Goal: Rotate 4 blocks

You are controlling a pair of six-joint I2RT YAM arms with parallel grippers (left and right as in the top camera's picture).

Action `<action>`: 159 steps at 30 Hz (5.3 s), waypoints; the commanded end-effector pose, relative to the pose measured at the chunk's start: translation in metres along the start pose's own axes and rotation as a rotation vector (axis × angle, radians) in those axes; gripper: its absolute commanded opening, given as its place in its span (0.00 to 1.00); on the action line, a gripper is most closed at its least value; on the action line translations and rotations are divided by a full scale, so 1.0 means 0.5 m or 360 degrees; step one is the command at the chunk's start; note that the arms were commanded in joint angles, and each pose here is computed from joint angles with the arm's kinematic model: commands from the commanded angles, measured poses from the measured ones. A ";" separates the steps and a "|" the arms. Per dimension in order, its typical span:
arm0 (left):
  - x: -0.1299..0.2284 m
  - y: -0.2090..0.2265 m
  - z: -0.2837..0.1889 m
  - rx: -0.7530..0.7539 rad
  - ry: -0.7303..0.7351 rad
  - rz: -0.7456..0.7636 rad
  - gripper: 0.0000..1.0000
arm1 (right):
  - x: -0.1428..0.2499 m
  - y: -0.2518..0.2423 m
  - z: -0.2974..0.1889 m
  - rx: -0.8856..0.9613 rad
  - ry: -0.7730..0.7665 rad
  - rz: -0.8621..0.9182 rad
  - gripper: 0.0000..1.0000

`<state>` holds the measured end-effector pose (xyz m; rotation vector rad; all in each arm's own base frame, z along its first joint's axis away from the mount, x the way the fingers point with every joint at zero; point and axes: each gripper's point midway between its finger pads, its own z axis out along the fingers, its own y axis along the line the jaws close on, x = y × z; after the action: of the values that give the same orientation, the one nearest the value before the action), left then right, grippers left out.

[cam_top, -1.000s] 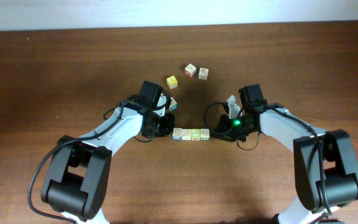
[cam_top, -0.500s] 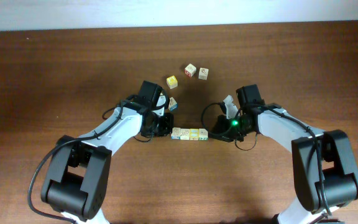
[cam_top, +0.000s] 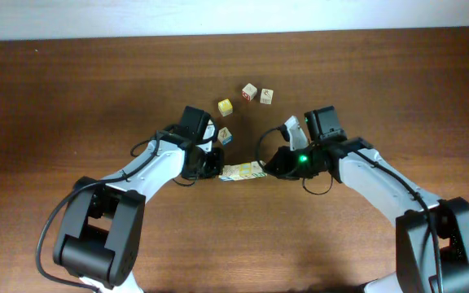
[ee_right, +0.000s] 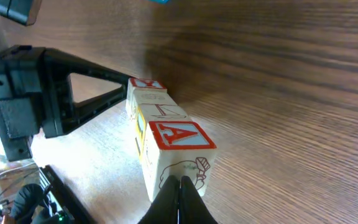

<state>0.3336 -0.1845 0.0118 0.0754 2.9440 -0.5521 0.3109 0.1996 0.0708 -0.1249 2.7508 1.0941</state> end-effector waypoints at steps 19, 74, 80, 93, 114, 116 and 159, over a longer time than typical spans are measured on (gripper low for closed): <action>0.020 -0.042 0.009 0.0153 0.0074 0.0022 0.00 | 0.019 0.091 0.076 0.0076 0.0027 -0.0182 0.04; -0.240 0.149 -0.413 -0.0001 -0.0621 0.0125 0.99 | 0.012 0.110 0.122 0.0050 0.0004 -0.0294 0.04; -0.240 0.149 -0.413 -0.0001 -0.0621 0.0125 0.99 | -0.015 0.159 0.103 -0.0041 -0.0043 -0.0375 0.04; -0.240 0.149 -0.413 -0.0001 -0.0621 0.0125 0.99 | -0.030 0.202 0.085 -0.0119 -0.0027 -0.0391 0.04; -0.240 0.149 -0.413 -0.0001 -0.0621 0.0125 0.99 | -0.051 0.254 0.055 -0.0222 -0.0090 -0.0464 0.04; -0.240 0.149 -0.413 -0.0001 -0.0621 0.0125 0.99 | -0.053 0.260 0.049 -0.0229 -0.0103 -0.0475 0.04; -0.240 0.149 -0.413 -0.0001 -0.0621 0.0125 0.99 | 0.104 -0.098 -0.363 0.0997 -0.1805 -0.1220 0.98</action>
<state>0.4295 -0.0426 0.1862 0.0450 2.5723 -0.4944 0.2443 0.0408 0.1725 -0.3163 1.5578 -0.0119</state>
